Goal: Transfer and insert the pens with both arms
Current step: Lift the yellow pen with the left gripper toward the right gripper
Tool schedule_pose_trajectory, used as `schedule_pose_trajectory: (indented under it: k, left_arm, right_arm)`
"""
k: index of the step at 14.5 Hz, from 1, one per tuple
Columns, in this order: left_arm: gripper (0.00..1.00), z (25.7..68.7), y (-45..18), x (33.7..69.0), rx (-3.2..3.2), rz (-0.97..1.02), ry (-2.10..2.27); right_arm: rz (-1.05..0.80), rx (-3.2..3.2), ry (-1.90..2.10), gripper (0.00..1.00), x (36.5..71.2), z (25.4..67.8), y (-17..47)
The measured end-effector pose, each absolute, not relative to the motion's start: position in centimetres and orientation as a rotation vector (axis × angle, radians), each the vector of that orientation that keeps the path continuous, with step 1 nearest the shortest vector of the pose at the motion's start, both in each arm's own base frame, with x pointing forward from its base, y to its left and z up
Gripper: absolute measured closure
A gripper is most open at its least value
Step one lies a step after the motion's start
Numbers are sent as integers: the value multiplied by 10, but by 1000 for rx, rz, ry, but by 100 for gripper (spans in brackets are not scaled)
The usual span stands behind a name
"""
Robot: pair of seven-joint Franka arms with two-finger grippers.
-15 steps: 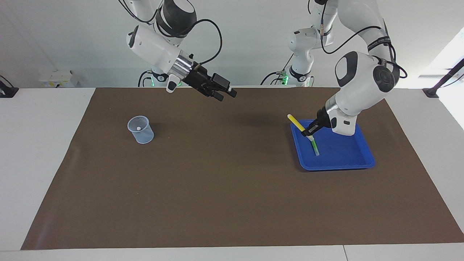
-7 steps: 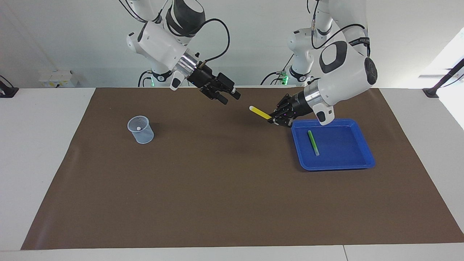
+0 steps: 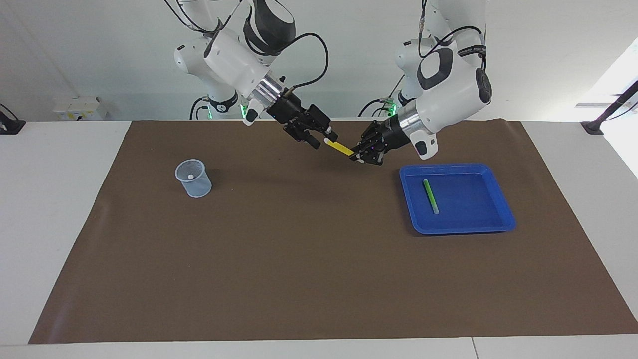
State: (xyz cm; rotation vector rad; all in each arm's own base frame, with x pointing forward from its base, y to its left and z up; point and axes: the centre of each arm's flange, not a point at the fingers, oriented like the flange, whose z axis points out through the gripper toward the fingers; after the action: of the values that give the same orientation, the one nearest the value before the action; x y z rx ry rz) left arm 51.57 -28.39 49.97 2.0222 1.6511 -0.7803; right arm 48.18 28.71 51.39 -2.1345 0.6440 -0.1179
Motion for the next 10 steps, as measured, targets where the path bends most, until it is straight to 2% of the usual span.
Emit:
schedule_pose_trajectory:
  k: [7, 8, 9, 10]
  left_arm:
    - [83, 498, -288, 513, 1993, -771, 1658]
    - [83, 499, -288, 513, 1984, -773, 1659]
    - [83, 499, -288, 513, 1981, -776, 1659]
    - [83, 499, -287, 514, 1972, -776, 1661]
  right_arm:
    - [-129, -2129, 636, 30, 484, 518, 292]
    - [-128, -2130, 638, 36, 484, 517, 291]
    - [-129, -2129, 637, 36, 484, 518, 291]
    - [-128, -2130, 638, 42, 484, 517, 291]
